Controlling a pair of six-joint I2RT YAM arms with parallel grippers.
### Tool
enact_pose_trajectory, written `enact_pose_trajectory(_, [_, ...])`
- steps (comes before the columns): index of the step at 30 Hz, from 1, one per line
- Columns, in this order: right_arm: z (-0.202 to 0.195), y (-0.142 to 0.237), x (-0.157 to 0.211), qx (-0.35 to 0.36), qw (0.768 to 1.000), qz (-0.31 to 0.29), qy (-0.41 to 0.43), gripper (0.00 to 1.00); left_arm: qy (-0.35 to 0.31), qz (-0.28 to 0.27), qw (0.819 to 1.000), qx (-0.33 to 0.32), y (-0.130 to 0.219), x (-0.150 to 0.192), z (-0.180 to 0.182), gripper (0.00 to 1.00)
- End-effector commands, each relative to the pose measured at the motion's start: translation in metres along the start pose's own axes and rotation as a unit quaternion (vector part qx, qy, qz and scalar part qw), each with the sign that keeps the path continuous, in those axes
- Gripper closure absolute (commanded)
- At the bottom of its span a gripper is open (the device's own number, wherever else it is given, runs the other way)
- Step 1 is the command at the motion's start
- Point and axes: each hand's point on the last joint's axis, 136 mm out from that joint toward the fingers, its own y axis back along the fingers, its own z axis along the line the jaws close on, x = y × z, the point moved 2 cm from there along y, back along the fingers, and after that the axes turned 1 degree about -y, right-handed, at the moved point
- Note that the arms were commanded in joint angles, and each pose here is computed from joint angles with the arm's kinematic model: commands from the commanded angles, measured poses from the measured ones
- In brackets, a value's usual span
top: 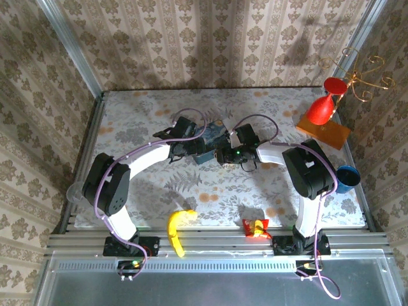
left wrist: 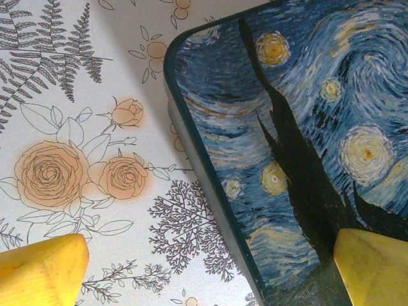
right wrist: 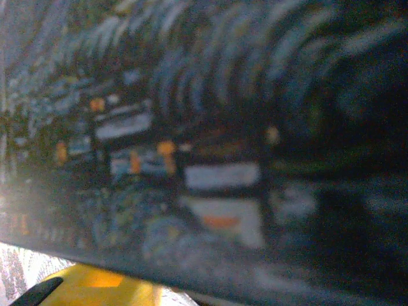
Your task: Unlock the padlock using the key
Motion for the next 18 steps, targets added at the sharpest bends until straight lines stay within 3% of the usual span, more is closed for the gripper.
enact_pose_trajectory(1, [-0.006, -0.003, 0.016, 0.007, 1.000, 0.020, -0.013, 0.64, 0.003, 0.022, 1.000, -0.022, -0.010, 0.011, 0.011, 0.00])
enact_pose_trajectory(7, [-0.001, 0.005, 0.012, 0.005, 1.000, 0.008, -0.009, 0.77, 0.005, 0.020, 0.999, -0.027, -0.009, 0.012, 0.014, 0.00])
enact_pose_trajectory(18, [0.007, 0.017, 0.006, 0.007, 1.000, -0.013, -0.012, 0.83, 0.012, 0.010, 0.999, -0.028, -0.002, 0.009, 0.015, 0.00])
